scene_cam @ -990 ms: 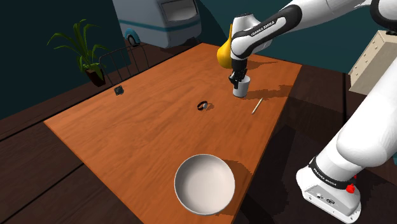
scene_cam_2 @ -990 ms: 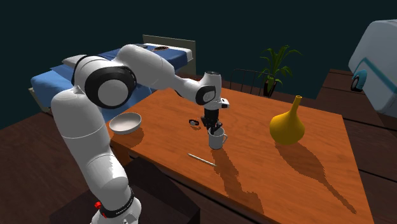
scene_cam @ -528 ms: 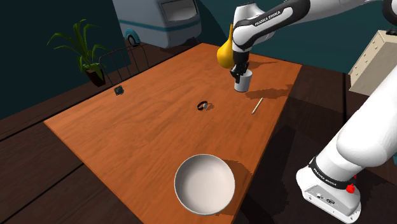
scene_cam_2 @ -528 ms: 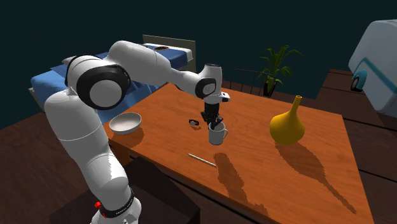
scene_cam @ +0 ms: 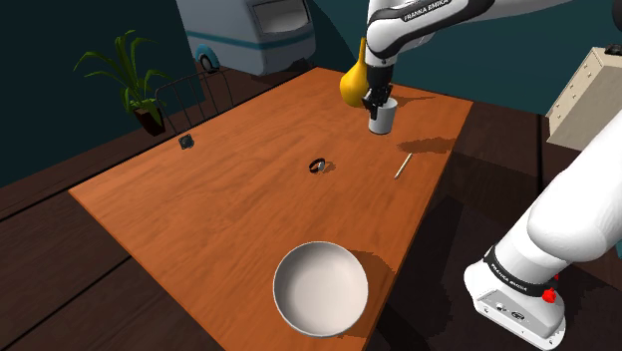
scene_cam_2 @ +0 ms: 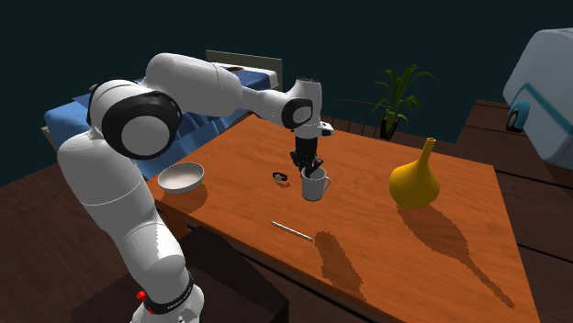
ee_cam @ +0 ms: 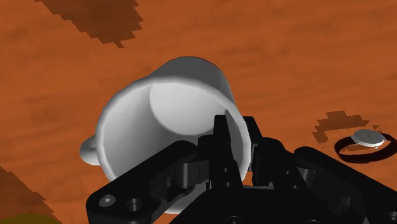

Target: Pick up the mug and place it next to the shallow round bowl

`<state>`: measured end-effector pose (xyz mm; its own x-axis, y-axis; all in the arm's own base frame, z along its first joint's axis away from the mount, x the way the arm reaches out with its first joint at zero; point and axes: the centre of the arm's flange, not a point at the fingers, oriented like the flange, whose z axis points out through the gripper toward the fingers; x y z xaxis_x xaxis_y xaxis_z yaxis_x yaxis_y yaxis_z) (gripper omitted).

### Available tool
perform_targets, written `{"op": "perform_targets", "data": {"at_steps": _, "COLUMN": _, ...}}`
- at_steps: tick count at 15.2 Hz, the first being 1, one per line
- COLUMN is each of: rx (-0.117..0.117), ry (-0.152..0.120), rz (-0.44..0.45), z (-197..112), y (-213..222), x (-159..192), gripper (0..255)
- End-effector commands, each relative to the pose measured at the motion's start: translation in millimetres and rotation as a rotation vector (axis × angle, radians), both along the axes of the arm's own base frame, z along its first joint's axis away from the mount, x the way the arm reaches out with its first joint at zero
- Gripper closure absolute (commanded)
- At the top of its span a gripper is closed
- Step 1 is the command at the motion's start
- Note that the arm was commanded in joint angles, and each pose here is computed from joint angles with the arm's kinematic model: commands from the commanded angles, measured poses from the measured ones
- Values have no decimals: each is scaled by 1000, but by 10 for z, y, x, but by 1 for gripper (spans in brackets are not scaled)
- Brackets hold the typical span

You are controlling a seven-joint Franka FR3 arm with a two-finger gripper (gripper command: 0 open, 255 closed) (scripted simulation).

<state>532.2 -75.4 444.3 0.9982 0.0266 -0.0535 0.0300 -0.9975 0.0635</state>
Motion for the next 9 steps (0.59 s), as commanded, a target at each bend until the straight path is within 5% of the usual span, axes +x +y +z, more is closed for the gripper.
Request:
{"op": "perform_targets", "data": {"at_steps": 1, "rx": 0, "ry": 0, "rz": 0, "z": 105, "y": -4, "x": -2, "gripper": 255}}
{"op": "perform_targets", "data": {"at_steps": 9, "rx": 0, "ry": 0, "rz": 0, "z": 527, "y": -4, "x": -2, "gripper": 255}}
